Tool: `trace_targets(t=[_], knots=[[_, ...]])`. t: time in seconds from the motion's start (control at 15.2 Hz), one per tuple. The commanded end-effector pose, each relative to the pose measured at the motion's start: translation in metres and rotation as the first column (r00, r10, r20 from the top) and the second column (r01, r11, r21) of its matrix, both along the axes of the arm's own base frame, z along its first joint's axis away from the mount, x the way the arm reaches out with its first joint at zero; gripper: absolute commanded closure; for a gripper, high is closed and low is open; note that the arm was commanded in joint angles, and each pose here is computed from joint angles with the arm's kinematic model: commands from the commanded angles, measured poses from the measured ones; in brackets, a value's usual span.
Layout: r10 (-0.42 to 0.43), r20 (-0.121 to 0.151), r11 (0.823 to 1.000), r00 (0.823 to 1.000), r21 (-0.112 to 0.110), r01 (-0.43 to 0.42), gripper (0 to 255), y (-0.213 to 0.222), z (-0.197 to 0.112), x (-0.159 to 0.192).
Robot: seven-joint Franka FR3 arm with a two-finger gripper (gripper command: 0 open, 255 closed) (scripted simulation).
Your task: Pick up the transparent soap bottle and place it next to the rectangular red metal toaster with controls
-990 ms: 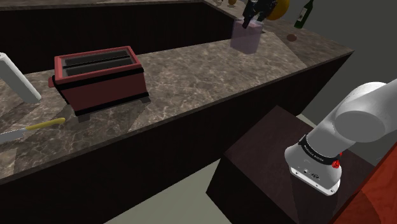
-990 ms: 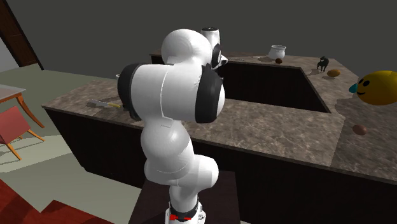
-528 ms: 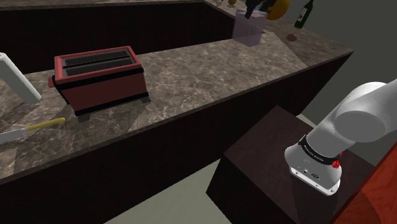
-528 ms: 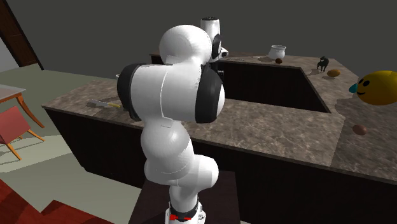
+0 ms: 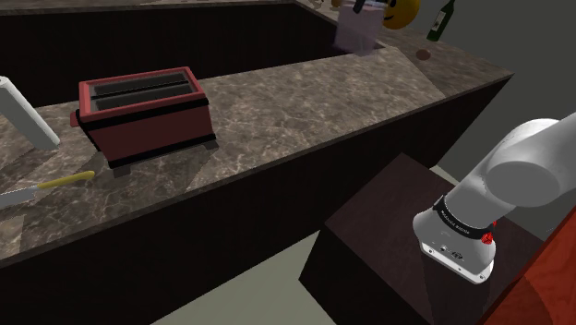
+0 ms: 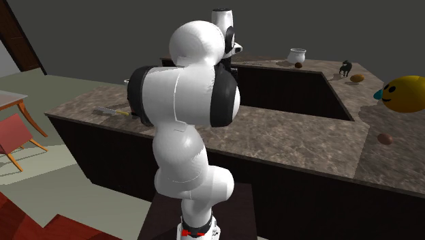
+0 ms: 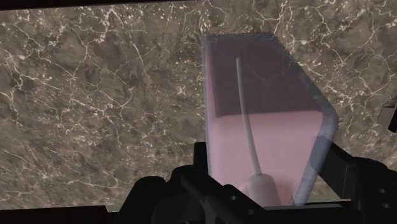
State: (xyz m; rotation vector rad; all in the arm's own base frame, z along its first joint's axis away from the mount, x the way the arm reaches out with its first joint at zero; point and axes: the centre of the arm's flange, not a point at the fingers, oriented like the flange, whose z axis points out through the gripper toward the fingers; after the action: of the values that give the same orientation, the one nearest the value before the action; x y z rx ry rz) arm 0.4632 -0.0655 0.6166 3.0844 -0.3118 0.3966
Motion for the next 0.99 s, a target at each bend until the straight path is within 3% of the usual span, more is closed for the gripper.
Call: trace_targets(t=[0.0,0.92], knots=[[0.0,0.0,1.0,1.0,0.0,0.0,255,0.018,0.0,0.014],[0.0,0.0,1.0,1.0,0.0,0.0,255,0.163,-0.012,0.128]])
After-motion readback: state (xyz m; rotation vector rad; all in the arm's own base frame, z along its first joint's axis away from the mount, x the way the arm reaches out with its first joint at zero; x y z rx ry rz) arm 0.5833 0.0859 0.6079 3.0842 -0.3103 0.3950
